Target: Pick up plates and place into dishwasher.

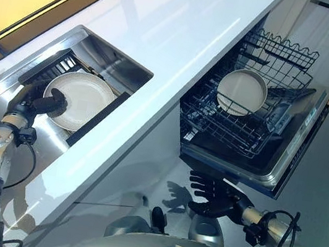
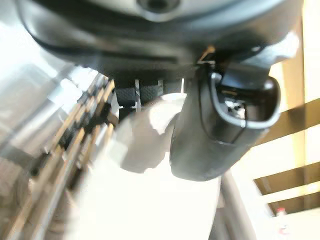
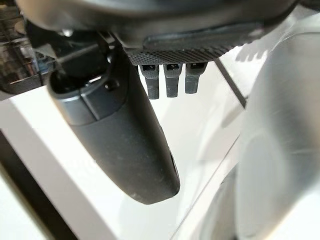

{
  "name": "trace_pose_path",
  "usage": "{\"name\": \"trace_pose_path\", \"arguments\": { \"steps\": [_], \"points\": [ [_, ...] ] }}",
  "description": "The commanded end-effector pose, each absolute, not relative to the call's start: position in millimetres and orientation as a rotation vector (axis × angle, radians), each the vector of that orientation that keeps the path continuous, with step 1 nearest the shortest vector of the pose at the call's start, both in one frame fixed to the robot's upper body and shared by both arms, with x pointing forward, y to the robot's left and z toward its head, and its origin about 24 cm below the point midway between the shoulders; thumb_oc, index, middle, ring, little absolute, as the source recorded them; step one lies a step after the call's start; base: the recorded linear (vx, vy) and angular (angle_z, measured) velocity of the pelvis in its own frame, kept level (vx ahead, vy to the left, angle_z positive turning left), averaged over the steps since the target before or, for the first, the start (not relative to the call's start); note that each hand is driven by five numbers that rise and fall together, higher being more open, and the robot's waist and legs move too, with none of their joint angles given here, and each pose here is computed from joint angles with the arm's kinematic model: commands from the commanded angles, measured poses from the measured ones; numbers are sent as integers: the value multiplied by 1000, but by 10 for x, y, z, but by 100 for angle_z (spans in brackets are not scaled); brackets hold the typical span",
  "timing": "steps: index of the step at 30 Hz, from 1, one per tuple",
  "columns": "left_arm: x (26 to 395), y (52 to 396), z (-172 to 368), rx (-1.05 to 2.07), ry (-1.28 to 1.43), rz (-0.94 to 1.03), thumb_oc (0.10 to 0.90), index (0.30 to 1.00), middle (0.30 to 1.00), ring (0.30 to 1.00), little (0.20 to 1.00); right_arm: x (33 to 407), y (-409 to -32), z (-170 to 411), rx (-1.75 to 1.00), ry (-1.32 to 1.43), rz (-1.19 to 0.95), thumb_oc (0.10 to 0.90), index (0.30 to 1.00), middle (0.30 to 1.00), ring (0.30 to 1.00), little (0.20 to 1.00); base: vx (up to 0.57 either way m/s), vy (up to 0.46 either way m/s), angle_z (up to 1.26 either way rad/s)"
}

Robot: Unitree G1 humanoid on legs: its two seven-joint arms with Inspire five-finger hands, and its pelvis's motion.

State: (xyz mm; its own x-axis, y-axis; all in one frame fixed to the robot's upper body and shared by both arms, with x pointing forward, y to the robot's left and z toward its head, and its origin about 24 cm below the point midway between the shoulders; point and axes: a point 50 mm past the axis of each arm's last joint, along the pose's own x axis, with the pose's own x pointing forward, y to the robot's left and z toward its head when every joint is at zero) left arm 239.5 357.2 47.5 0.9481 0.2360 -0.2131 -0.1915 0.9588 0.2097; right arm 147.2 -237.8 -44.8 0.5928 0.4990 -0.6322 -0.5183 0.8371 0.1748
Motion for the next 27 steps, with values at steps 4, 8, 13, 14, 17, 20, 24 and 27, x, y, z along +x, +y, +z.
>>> {"name": "trace_pose_path", "arguments": {
  "steps": [4,8,13,14,17,20,24,27],
  "points": [
    [2491,3063,672,143,23,-58,100,300,300,300,200,1579,-2226,-334,-41,596,692,800,900,900,900,900,-29,-45,8],
    [2492,3101,697,146,10,-18,100,300,300,300,200,1601,-2212,-318,-19,561,690,800,900,900,900,900,-47,-69,5],
    [2511,3202,825,155,-62,91,100,300,300,300,200,1748,-2216,-132,-17,408,662,800,900,900,900,900,-88,-107,4],
    [2521,3231,883,159,-91,117,100,300,300,300,200,1799,-2243,-52,-24,361,651,800,900,900,900,900,-108,-119,7],
    [2560,3355,1067,199,-154,210,100,300,300,300,200,2007,-2353,265,-58,189,590,800,900,900,900,900,-124,-140,13],
    [2589,3504,1239,243,-210,299,100,300,300,300,200,2251,-2455,679,-100,-30,485,800,900,900,900,900,-110,-158,17],
    [2613,3572,1586,463,-340,395,100,300,300,300,200,2442,-2485,1330,-193,-361,355,800,900,900,900,900,-104,-124,19],
    [2613,3507,1905,611,-487,419,100,300,300,300,200,2446,-2422,1699,-208,-549,354,800,900,900,900,900,-134,-110,20]
  ]
}}
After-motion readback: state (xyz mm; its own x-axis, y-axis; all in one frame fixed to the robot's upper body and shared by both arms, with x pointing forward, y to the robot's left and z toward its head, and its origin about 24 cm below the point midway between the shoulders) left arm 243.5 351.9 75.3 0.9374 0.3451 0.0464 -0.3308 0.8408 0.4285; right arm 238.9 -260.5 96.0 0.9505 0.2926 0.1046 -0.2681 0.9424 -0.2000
